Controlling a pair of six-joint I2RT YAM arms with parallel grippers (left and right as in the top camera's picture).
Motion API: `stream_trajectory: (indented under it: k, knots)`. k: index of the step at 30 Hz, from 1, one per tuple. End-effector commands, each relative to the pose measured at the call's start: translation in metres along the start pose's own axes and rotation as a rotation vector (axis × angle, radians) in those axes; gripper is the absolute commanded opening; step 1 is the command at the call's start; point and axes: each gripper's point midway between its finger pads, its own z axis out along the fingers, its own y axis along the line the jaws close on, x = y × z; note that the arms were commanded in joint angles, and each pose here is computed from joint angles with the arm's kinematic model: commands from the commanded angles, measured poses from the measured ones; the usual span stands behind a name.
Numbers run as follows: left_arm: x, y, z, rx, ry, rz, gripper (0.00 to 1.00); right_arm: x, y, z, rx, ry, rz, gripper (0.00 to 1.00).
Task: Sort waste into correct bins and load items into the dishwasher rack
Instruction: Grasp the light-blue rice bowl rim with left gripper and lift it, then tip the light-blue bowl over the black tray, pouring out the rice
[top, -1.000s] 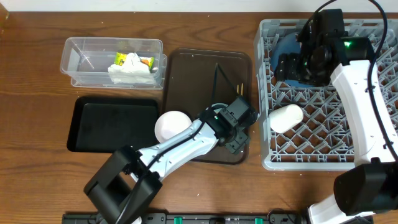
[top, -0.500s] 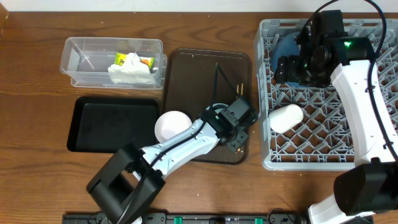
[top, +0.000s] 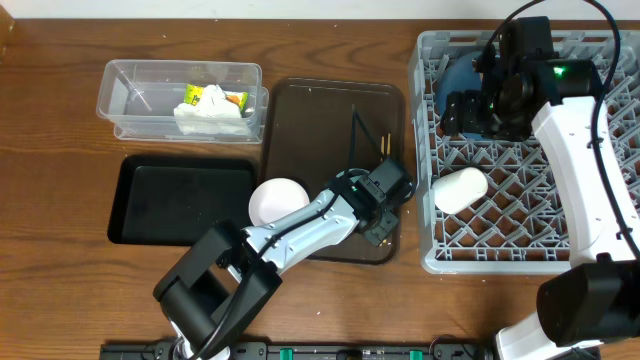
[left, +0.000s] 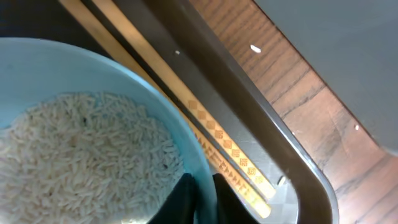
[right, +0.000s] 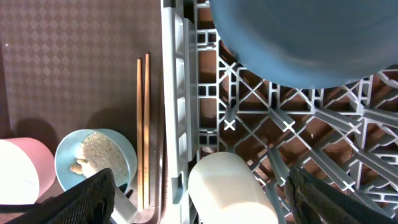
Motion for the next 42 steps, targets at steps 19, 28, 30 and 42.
stream_trajectory:
  k: [19,28,30,42]
  knots:
    - [-0.025,0.051,-0.154,0.055,-0.277,-0.337,0.06,-0.004,0.004,-0.013,-0.012,-0.037,-0.022,0.85]
    - [0.03,0.131,-0.187,0.118,-0.224,-0.68,0.06,-0.004,0.004,-0.013,-0.011,-0.036,-0.022,0.85]
    - [0.045,0.145,-0.191,0.141,-0.209,-0.756,0.06,-0.004,0.004,-0.013,-0.011,-0.036,-0.022,0.85]
    - [0.085,0.186,-0.198,0.432,-0.337,-0.937,0.06,-0.004,0.004,-0.013,-0.012,-0.037,-0.022,0.85]
